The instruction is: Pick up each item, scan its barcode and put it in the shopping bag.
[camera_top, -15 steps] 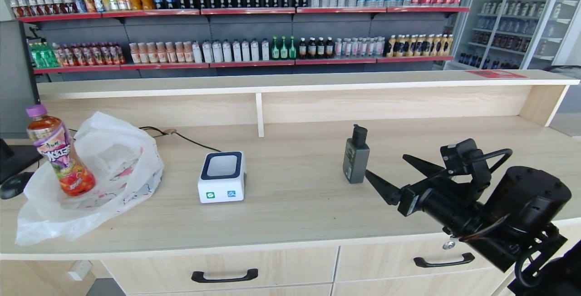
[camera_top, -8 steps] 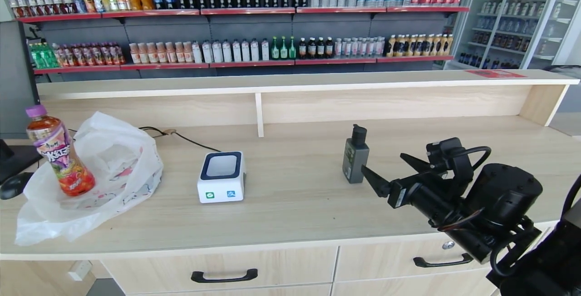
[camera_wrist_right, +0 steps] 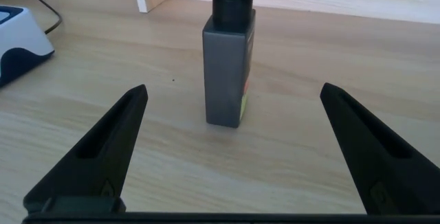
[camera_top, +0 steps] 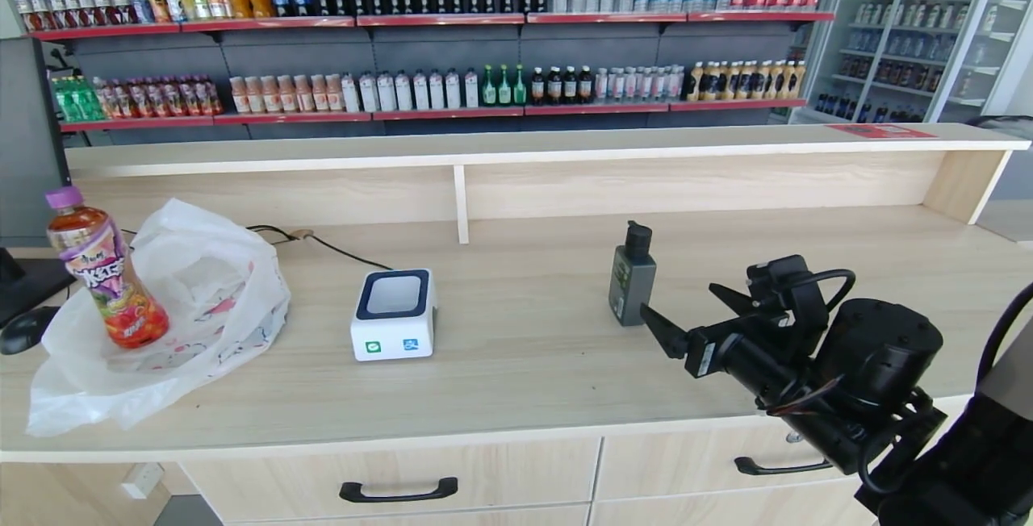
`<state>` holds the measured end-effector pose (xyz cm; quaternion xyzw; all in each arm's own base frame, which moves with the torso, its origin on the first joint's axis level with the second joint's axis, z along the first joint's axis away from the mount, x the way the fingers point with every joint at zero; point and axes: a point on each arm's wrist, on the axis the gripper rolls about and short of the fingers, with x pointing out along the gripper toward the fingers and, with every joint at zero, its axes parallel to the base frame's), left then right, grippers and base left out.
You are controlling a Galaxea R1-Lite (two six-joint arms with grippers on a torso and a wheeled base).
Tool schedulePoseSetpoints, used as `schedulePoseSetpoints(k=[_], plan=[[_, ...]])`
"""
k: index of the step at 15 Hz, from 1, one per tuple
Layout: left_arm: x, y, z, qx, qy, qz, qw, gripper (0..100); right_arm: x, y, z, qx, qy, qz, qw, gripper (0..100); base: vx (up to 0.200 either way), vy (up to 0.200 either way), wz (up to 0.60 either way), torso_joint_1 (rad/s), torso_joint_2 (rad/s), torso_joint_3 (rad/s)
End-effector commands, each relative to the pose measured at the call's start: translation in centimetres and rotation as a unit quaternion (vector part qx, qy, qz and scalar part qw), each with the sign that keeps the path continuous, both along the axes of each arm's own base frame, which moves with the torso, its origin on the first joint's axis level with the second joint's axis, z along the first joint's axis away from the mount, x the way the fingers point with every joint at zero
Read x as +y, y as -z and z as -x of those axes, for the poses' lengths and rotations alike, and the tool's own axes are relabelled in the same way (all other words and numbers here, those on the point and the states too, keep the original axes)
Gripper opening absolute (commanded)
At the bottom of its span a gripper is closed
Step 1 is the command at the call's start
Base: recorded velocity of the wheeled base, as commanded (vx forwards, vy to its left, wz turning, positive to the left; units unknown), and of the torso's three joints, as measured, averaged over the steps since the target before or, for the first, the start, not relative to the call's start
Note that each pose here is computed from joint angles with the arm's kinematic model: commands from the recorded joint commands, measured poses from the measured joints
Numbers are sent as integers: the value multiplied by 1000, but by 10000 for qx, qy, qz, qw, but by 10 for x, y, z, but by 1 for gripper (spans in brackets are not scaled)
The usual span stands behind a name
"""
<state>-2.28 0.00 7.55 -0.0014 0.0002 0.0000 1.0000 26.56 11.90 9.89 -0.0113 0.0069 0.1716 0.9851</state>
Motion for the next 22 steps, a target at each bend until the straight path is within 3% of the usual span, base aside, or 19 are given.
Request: schedulePoseSetpoints(k=[1, 8, 11, 22], plan=[[0, 0, 0, -2, 0, 2, 10000, 0, 1, 4, -1, 53, -2, 24, 10000, 100, 0, 0, 0, 0, 0, 0], [0, 0, 0, -2, 0, -6, 10000, 0, 20, 15, -14, 83, -186, 31, 9998, 100, 0, 0, 0, 0, 0, 0], [0, 0, 0, -2, 0, -6, 10000, 0, 25, 19, -29, 24, 222, -82, 9997, 100, 0, 0, 0, 0, 0, 0], [0, 0, 0, -17, 0, -6, 10000, 0, 45, 15, -71, -477, 381, -450, 9971, 100, 0, 0, 0, 0, 0, 0]])
